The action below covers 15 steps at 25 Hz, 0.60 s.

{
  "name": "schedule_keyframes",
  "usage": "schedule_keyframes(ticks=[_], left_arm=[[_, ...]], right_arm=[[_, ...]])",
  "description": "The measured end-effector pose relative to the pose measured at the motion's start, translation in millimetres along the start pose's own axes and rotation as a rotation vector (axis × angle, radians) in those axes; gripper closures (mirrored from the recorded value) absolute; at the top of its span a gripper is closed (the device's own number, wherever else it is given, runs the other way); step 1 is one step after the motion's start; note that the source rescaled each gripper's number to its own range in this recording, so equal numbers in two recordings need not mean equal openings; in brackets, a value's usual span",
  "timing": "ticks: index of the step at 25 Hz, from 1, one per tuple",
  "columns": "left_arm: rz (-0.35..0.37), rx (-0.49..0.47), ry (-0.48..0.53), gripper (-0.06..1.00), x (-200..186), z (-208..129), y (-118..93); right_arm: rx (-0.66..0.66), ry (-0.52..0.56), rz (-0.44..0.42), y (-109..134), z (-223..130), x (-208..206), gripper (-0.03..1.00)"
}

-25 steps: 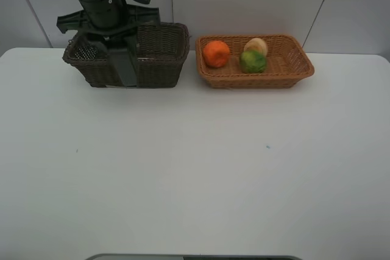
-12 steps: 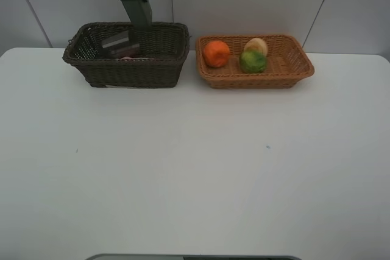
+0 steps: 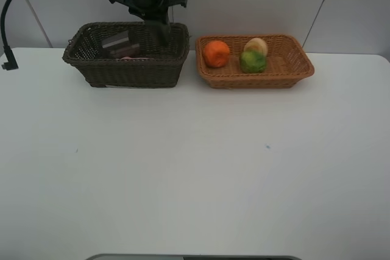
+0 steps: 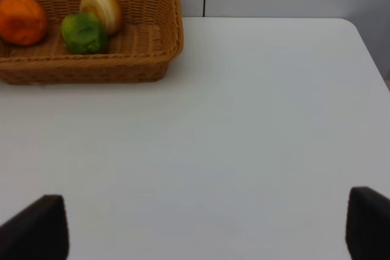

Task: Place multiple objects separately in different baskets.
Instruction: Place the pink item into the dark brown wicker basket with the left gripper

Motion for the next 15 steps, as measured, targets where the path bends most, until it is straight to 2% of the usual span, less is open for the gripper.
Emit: schedule_keyframes(ticks=[4,9,15], left_arm=[[-0.026,-0.021,0.008,0.53,18,-7,-5],[-0.023,-0.025,0.050,0.53,38,-21,-5],[-0.023,-0.025,0.058,0.53,42,-24,-5]], right_arm=[[0.000,0.000,0.000,0,0,0,0.04],[0.000,0.000,0.000,0,0,0,0.04],[0.000,0.000,0.000,0,0,0,0.04]])
Point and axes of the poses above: a point on each arm's last joint axis where the gripper is mounted, x pointing out along that axis toward the gripper, y along the wrist's bending axis when the last joint is at zero, z = x × y, the point moved 7 cm from there along x, pointing out along that axis toward the gripper, and after that the axes turned 2 degrees about x, right-handed, at the moved point
